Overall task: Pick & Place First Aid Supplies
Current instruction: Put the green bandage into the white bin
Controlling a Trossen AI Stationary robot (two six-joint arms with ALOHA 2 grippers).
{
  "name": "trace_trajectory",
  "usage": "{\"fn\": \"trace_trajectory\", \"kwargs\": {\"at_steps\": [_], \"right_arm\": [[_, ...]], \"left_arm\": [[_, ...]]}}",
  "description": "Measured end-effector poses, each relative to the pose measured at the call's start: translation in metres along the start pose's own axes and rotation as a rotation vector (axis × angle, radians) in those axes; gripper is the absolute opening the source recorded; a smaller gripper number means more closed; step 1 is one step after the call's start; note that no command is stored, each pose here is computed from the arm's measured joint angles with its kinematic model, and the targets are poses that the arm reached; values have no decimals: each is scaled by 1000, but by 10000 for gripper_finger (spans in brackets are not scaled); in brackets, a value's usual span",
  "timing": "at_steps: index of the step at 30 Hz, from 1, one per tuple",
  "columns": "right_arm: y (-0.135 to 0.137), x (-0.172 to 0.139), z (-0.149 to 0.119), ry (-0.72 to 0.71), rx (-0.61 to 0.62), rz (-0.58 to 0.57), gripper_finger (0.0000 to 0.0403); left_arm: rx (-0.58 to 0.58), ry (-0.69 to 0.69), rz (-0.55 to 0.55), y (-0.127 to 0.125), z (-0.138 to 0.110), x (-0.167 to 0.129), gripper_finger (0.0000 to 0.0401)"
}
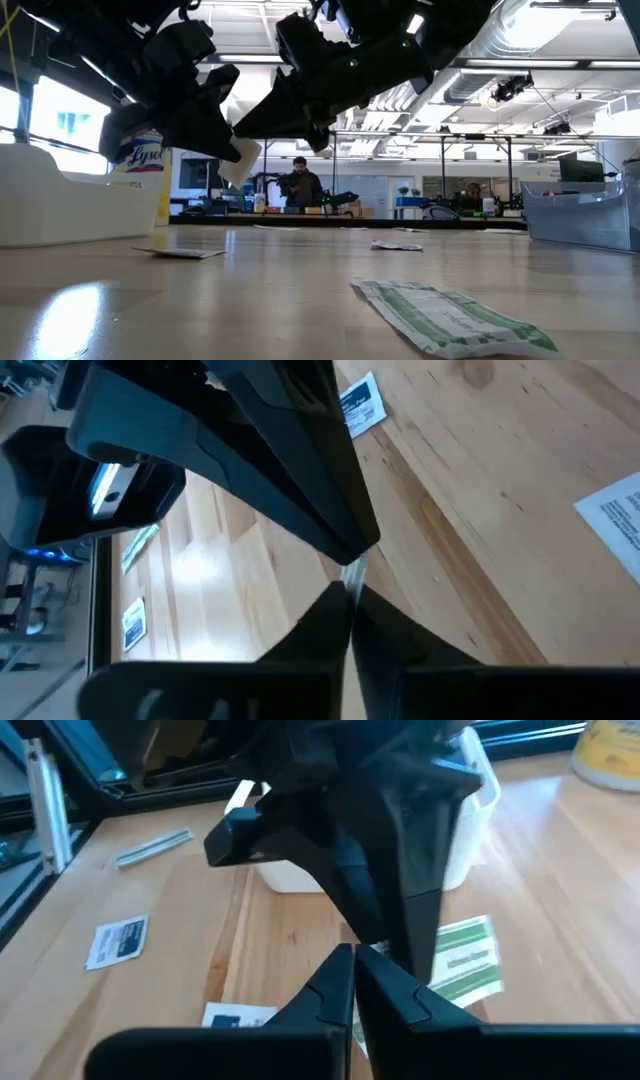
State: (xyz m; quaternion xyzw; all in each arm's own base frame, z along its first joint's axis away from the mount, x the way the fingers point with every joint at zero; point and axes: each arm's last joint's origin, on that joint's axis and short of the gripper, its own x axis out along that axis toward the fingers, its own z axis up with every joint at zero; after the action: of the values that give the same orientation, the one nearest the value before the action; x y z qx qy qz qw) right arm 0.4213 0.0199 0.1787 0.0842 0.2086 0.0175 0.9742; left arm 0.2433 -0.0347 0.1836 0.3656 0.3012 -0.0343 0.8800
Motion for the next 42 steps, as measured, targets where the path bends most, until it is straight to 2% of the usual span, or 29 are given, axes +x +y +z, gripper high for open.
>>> {"fn": "trace_trajectory", "kwargs": {"at_steps": [5,9,13,16,20,22,25,30,37,42], "right_arm": [[5,0,-1,-12,-43,-65,28],[14,-5,5,-27,-67,-11,60],[30,-22,24,-84,-102,21,110],[42,-36,34,-108,-154,-40,149],[53,-52,41,-104,-182,-170,188],[55,-56,41,-94,-193,-228,200],[54,-56,39,-79,-197,-258,210],[51,-54,37,-68,-179,-268,213],[50,-52,34,-42,-170,-256,207],[50,-52,33,-37,-159,-255,204]], "left_arm": [[17,11,15,0,0,0,6],[44,10,26,2,0,-2,3],[110,7,37,4,1,-7,1],[159,31,43,7,-1,-14,1],[285,110,13,7,-9,-30,1],[354,102,-12,5,-9,-38,1],[441,11,-41,1,-1,-56,0],[578,156,-14,-5,-5,-75,0],[694,331,-243,-5,-16,-95,0],[731,373,-347,-10,-21,-94,0]]}}
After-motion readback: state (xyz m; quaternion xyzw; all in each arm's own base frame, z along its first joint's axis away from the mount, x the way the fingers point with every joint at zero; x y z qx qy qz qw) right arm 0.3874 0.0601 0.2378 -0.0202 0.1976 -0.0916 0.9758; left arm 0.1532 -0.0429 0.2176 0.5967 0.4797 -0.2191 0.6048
